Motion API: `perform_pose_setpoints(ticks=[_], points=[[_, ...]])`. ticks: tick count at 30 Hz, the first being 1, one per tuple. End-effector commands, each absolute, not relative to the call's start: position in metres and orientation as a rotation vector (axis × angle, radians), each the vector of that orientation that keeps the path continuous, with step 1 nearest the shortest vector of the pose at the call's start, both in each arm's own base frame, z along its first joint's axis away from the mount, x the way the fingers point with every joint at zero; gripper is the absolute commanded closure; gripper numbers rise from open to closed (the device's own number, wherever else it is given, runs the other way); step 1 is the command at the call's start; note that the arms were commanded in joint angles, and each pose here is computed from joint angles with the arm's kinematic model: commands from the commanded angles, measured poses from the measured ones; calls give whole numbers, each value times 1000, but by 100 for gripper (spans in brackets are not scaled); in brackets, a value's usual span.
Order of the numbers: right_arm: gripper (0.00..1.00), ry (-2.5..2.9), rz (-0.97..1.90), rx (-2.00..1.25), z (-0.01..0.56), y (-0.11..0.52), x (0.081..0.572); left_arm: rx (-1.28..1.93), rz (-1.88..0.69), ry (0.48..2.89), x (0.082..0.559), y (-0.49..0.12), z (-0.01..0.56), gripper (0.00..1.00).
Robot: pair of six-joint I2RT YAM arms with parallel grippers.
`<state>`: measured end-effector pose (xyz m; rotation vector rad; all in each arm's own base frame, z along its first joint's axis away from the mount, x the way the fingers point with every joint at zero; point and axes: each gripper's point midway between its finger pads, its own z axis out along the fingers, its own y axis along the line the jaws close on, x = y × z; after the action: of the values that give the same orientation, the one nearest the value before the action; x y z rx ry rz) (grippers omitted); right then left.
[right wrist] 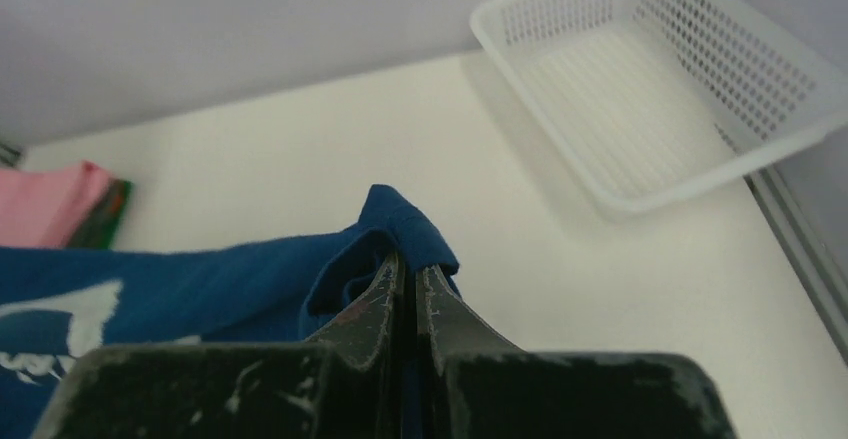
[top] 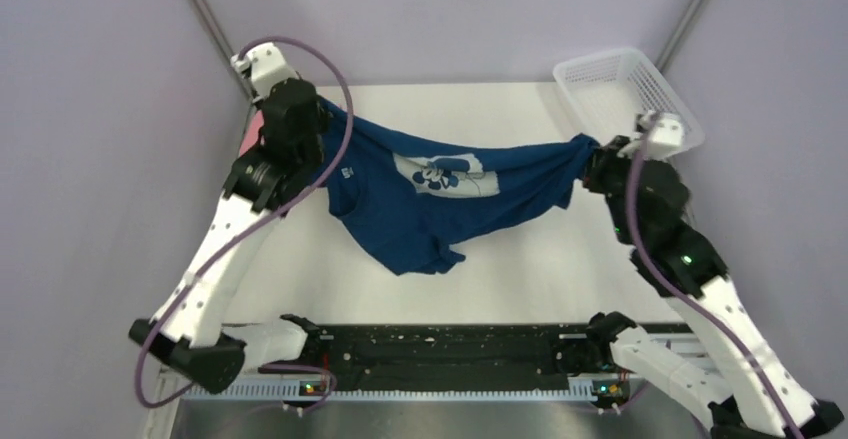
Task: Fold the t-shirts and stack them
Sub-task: Flatten out the tshirt
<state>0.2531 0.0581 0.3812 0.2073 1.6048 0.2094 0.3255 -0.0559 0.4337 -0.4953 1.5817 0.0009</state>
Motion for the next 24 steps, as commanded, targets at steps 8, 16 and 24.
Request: perform_pose_setpoints(ticks=[8, 16, 24], points=[[100, 1806, 105, 320, 245, 35, 386, -456, -45, 1821, 537, -69, 323, 100], [100, 1791, 22, 206, 217, 31, 441, -404, -113, 1873, 604, -87, 292, 100], [93, 1905, -41, 241, 165, 21, 457, -364, -145, 1940, 633, -101, 224, 100]])
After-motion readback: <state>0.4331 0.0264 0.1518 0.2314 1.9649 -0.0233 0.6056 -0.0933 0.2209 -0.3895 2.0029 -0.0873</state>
